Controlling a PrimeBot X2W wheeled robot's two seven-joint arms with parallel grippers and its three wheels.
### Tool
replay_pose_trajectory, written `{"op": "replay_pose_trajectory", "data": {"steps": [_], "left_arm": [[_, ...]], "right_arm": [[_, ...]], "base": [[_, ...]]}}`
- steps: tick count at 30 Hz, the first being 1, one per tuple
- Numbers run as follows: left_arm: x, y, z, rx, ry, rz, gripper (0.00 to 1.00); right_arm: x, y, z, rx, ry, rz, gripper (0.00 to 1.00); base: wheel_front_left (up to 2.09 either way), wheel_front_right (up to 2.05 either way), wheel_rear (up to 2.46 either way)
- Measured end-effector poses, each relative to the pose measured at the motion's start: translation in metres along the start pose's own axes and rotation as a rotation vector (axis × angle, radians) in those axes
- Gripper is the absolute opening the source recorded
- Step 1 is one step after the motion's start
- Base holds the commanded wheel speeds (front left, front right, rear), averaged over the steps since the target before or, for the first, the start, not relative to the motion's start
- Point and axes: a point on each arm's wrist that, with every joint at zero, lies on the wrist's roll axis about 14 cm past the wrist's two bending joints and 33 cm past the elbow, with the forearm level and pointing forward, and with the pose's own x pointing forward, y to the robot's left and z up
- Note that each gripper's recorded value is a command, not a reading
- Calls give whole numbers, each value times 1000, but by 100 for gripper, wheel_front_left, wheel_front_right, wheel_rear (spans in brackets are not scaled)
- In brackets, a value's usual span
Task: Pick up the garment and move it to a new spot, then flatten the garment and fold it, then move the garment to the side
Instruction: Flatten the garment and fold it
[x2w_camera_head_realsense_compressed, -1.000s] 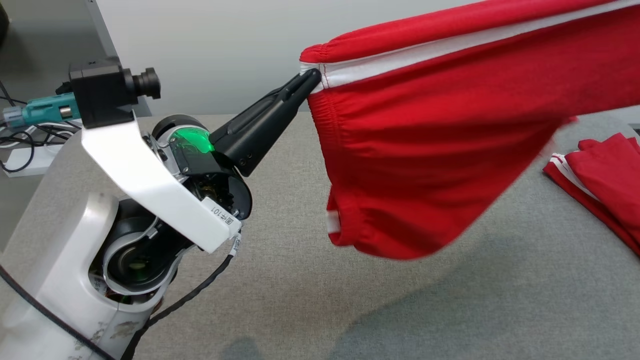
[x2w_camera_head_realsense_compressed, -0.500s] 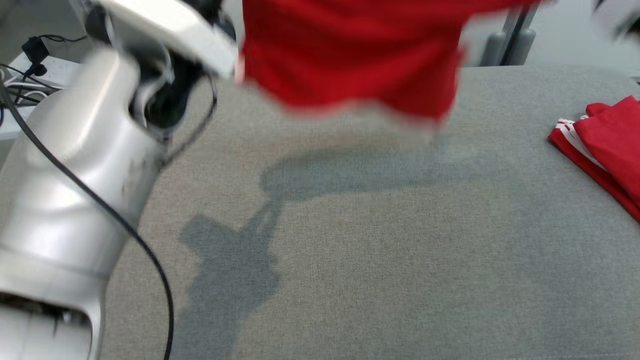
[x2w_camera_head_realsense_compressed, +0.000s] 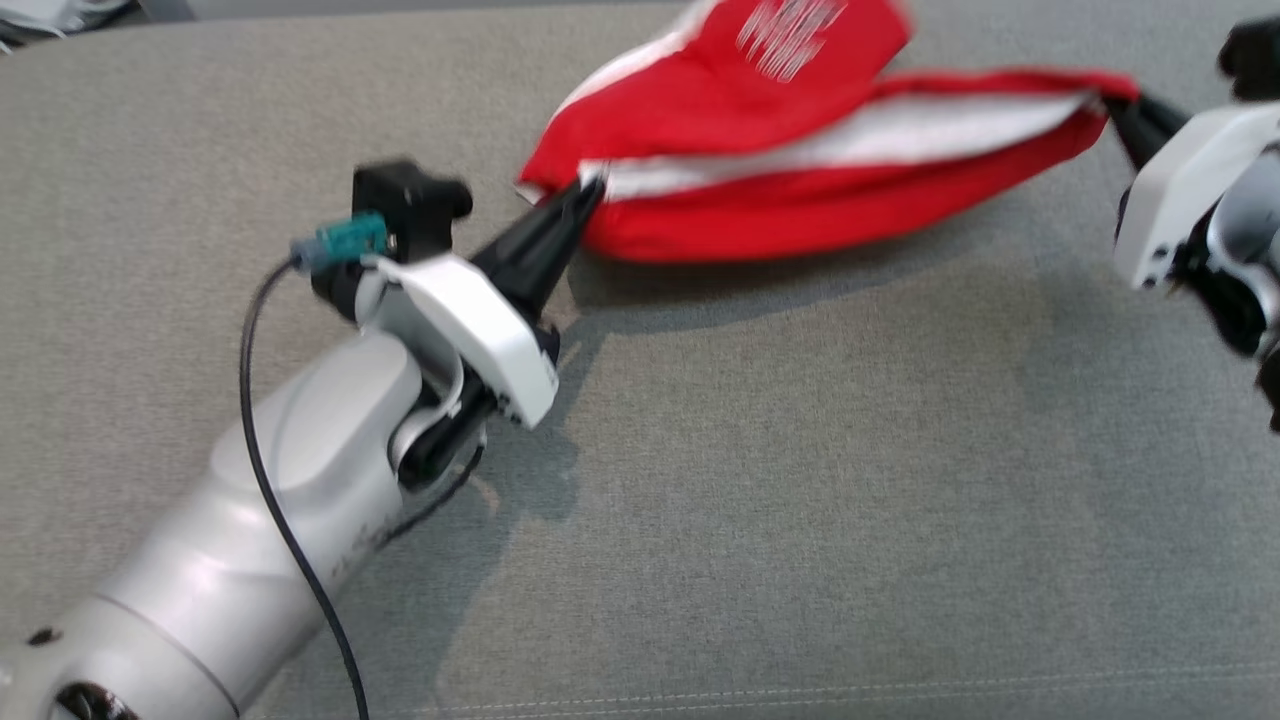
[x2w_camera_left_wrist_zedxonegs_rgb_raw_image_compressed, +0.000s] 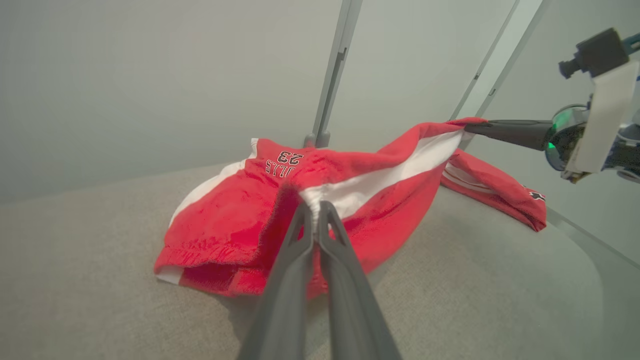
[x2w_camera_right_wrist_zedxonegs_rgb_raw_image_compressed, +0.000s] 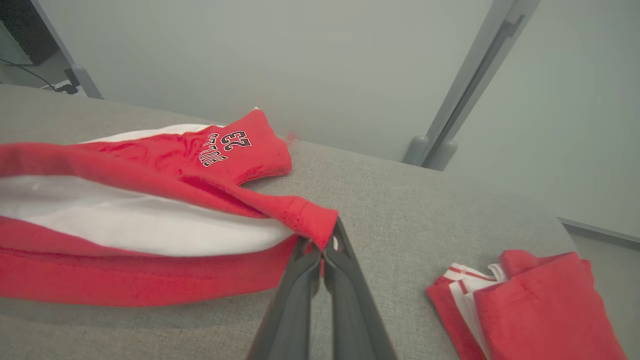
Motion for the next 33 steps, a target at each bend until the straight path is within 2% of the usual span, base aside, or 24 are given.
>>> {"op": "replay_pose_trajectory", "data": {"steps": [4, 8, 11, 17, 33], "left_arm": [[-6, 5, -56, -111, 100, 27, 0], [-18, -10, -78, -163, 132, 7, 0], [-30, -17, -82, -137, 132, -6, 0], [-60, -30, -94, -57, 163, -27, 0], [-101, -44, -135, 23, 293, -25, 0]], "right_arm": [[-3, 11, -61, 69, 117, 34, 0], [-19, 4, -88, 113, 168, 32, 0], [-27, -1, -91, 133, 165, 33, 0], [-46, 11, -112, 182, 189, 70, 0], [-103, 39, -169, 293, 306, 107, 0]], "base": [[0, 0, 0], [0, 0, 0], [0, 0, 0], [0, 0, 0], [0, 0, 0]]}}
